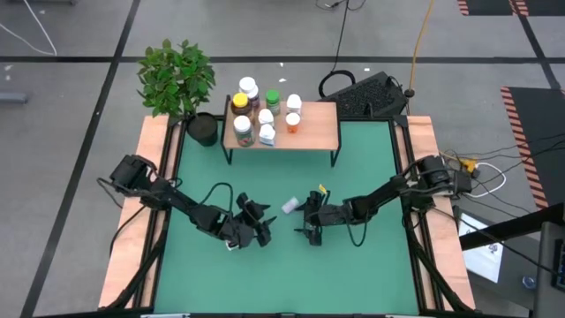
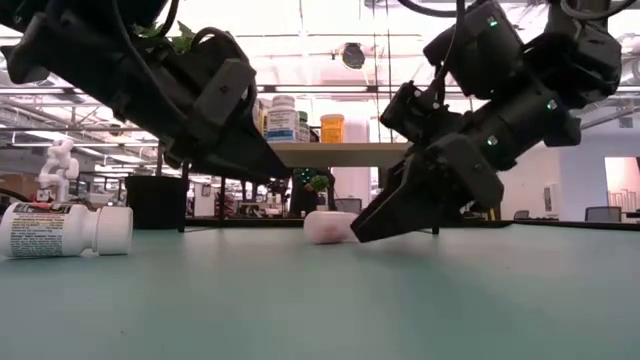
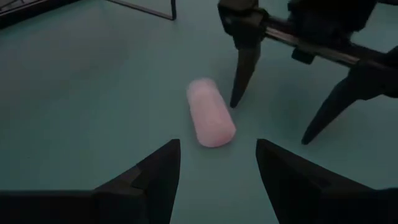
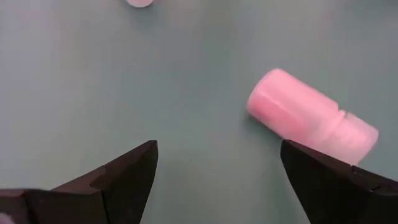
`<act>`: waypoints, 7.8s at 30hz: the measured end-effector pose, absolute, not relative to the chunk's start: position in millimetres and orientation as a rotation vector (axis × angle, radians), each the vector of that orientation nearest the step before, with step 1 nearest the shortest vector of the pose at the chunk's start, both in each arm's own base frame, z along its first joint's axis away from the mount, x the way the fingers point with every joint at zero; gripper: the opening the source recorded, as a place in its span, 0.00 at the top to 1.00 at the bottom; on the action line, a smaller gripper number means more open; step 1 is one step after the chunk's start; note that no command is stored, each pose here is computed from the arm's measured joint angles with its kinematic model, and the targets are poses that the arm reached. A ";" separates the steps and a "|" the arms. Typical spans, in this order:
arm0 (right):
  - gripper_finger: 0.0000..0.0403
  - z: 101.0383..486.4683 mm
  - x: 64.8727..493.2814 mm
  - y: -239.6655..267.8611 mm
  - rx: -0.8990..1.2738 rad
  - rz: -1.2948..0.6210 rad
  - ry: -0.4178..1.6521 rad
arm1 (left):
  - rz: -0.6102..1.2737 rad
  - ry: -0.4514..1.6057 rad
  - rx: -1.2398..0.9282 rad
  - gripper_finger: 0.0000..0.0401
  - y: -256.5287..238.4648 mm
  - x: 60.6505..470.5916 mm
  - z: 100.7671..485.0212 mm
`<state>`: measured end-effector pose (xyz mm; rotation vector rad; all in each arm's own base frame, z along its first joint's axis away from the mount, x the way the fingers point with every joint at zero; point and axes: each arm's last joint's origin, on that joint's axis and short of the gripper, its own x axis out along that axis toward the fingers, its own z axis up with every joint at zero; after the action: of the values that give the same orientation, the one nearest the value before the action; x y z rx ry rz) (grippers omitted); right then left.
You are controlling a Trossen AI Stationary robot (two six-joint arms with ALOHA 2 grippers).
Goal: Pick and place medicine bottles onto shelf by color
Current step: Put the transparent pill bottle on the shelf
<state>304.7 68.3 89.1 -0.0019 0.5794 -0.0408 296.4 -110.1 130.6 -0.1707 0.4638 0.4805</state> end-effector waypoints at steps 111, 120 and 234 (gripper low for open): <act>0.18 166.3 213.7 103.3 0.013 0.083 -0.015 | -0.109 -0.024 -0.254 0.64 -121.1 366.6 148.0; 0.36 171.6 224.0 111.3 0.005 0.162 0.029 | -0.109 -0.025 -0.249 0.64 -121.0 366.7 148.0; 0.64 289.2 349.5 -152.7 0.057 -0.342 0.801 | 0.263 0.420 -0.270 0.40 -128.0 332.7 149.8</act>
<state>349.5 -152.7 289.2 0.0566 0.8013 -0.3419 332.7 -128.0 149.8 -0.2696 0.4199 0.2633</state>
